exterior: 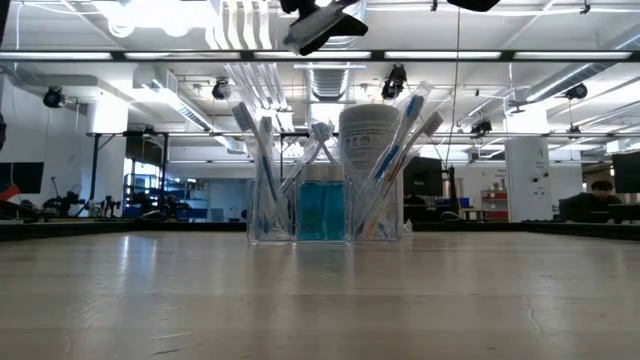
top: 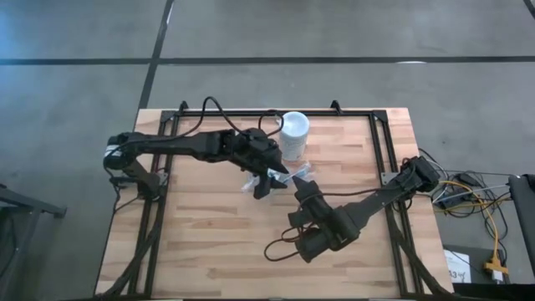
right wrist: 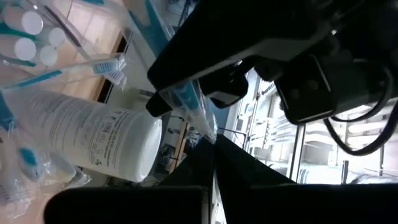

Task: Pick & Place toothbrushing station
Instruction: Put the blue toothbrush into the transparent organizer

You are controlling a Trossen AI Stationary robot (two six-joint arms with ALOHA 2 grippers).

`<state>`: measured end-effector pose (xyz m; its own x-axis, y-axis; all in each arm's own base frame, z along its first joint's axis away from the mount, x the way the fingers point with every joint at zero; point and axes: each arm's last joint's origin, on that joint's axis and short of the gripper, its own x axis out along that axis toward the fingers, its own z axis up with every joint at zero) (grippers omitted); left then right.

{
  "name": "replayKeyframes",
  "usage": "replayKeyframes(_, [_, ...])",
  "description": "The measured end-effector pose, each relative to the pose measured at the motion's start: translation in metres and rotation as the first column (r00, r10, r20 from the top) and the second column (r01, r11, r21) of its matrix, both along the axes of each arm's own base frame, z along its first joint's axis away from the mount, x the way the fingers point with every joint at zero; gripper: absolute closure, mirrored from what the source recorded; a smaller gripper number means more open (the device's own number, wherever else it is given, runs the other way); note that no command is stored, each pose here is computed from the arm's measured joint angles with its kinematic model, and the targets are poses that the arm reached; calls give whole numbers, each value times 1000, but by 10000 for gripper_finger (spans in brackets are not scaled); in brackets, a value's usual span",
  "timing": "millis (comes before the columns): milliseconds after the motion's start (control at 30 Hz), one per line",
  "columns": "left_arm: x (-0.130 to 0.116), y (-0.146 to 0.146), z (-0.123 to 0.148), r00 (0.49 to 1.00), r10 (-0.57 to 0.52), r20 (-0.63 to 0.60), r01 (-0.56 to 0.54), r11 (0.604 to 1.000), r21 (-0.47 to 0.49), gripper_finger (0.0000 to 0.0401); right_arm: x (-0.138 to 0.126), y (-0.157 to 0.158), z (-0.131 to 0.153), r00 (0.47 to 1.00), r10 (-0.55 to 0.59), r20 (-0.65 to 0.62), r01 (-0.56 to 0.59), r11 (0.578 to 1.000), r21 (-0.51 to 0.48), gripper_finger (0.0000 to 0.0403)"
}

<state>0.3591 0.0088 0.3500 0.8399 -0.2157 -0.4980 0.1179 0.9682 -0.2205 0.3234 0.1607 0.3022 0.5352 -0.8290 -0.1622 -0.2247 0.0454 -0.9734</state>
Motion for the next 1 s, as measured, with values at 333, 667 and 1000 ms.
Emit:
replayKeyframes(333, [-1, -1, 0, 994, -108, 8, 108, 994, -21, 378, 3, 3, -1, 1000, 22, -12, -21, 997, 76, 394])
replayKeyframes(667, [-5, -4, -4, 995, -92, -26, 93, 996, 11, 380, 4, 9, 6, 998, 66, -18, -60, 972, 227, 385])
replayKeyframes(1000, [-24, -4, 2, 997, -70, -39, 72, 996, 45, 381, -19, 10, 45, 986, 63, 157, -115, 929, 352, 304])
